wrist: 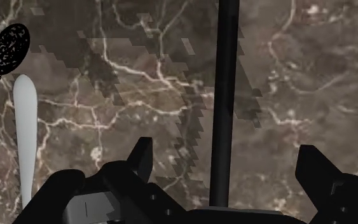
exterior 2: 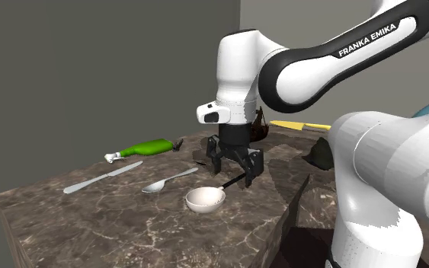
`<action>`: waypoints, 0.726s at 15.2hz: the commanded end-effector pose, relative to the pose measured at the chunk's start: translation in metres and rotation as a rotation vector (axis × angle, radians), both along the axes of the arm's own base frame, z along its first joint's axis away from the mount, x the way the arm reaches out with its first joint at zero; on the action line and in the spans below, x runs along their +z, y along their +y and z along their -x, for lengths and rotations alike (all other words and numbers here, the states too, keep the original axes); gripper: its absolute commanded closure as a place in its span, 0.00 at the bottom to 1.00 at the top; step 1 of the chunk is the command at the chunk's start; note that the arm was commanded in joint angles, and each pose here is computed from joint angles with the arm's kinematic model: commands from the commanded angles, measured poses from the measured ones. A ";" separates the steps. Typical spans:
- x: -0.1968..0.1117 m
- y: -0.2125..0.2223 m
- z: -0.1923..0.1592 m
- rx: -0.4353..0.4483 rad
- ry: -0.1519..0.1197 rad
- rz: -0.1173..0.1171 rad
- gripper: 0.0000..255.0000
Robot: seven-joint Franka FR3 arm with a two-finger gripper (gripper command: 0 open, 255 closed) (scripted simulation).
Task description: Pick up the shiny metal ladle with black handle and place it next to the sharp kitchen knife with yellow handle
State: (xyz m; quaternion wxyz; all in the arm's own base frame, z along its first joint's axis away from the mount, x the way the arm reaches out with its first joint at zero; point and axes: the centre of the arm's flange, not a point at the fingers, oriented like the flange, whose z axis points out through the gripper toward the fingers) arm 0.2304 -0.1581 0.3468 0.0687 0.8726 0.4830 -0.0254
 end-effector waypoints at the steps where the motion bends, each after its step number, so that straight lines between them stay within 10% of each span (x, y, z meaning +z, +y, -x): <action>1: -0.011 -0.002 0.000 0.001 -0.001 0.000 0.00; 9: -0.014 -0.002 -0.001 0.001 -0.001 0.000 0.00; 10: -0.014 -0.002 -0.001 0.001 -0.001 0.000 1.00; 11: -0.014 -0.002 -0.001 0.001 -0.001 0.000 1.00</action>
